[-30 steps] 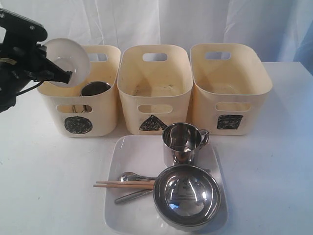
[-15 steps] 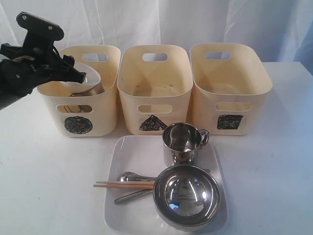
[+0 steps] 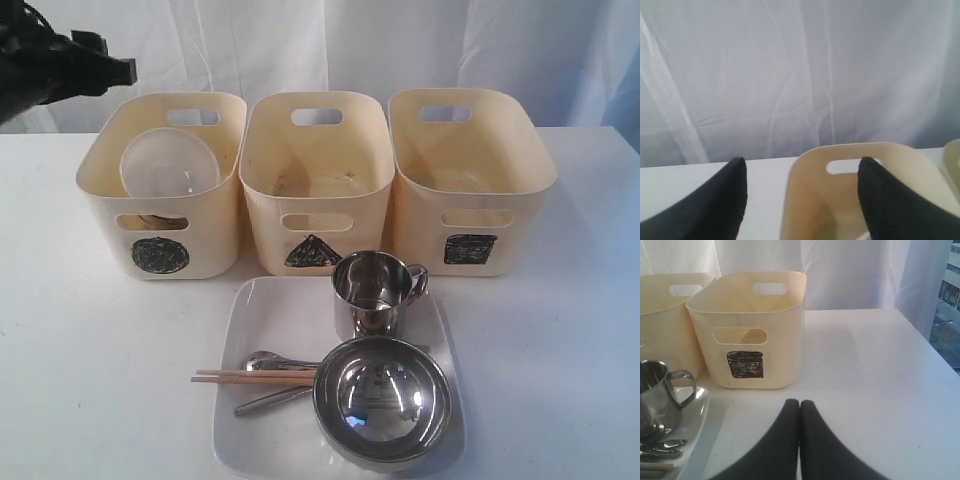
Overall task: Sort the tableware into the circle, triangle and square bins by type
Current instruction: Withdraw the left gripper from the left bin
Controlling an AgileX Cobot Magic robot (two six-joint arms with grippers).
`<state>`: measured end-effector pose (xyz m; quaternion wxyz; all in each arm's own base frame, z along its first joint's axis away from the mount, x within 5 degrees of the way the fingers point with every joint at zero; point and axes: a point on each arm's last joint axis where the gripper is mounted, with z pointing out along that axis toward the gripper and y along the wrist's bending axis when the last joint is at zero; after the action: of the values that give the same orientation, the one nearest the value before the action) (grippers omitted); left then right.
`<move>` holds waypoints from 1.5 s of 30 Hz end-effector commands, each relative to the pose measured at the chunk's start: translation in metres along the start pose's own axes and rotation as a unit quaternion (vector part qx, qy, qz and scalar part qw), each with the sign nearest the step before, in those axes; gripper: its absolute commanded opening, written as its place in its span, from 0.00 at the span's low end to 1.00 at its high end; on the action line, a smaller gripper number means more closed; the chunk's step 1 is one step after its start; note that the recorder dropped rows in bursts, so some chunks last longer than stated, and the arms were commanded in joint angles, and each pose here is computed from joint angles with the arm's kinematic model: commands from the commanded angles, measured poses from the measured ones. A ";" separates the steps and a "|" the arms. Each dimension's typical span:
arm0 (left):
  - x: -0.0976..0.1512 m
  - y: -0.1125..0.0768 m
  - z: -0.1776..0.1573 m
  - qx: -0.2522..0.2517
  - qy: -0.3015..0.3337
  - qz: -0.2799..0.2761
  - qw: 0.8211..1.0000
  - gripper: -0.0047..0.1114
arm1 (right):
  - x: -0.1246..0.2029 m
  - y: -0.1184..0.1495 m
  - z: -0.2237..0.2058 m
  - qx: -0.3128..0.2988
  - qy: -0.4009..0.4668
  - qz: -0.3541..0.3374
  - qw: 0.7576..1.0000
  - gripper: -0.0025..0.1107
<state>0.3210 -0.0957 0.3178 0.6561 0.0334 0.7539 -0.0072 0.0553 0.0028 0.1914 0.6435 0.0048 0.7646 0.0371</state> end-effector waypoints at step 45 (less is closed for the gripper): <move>-0.003 -0.039 -0.150 0.470 0.246 0.024 0.848 0.36 | 0.000 0.000 0.000 0.001 -0.006 0.001 1.000 0.02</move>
<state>0.1644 -0.1232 0.3539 0.3810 0.3711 0.7838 -0.3205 0.0553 0.0028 0.1915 0.6438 0.0048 0.7643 0.0371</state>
